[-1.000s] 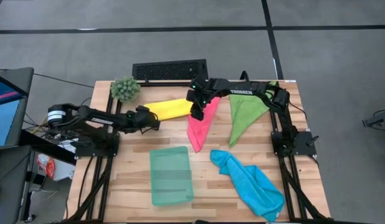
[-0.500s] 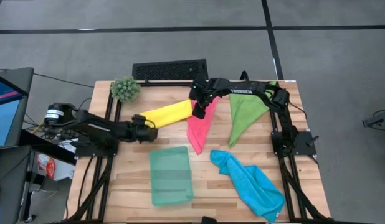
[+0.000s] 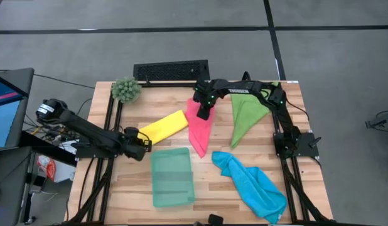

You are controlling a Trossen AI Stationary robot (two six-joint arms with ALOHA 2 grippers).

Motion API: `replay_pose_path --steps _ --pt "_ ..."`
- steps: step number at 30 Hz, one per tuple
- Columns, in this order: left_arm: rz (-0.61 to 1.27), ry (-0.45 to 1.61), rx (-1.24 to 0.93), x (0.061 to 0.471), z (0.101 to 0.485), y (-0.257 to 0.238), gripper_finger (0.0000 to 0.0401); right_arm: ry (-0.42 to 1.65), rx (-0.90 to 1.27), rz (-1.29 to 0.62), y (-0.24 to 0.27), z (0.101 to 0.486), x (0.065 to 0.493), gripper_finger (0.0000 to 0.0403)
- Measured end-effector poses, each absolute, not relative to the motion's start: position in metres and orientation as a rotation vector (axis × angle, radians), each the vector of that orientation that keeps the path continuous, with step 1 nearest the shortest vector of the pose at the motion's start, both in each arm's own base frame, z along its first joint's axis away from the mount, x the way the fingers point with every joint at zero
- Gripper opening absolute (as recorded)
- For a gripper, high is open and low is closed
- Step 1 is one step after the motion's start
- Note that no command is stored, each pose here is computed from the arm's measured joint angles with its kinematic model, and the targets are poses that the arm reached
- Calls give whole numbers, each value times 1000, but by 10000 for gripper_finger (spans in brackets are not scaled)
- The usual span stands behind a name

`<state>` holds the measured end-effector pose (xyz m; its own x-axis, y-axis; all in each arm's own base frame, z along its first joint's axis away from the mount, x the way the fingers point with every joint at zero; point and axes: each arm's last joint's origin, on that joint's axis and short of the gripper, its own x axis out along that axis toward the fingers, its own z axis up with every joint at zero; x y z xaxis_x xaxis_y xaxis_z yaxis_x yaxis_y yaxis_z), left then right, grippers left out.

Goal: Fold microfiber towels
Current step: Fold the yellow towel

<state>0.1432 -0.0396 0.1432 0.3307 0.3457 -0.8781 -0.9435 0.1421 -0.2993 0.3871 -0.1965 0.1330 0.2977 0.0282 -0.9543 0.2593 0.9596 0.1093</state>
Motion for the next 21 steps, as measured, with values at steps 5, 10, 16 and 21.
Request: replay_pose_path --steps 5,10,16,21 --pt "1087 641 -941 143 170 -36 0 1325 226 -300 -201 136 380 85" --pt "1143 561 -855 140 173 -30 0 1364 170 -497 -225 149 361 85" --pt "1142 537 -886 144 159 -26 0 1286 288 -474 -241 179 339 85" --pt "1091 518 -907 152 146 -26 0 1050 547 -295 -233 208 346 85"
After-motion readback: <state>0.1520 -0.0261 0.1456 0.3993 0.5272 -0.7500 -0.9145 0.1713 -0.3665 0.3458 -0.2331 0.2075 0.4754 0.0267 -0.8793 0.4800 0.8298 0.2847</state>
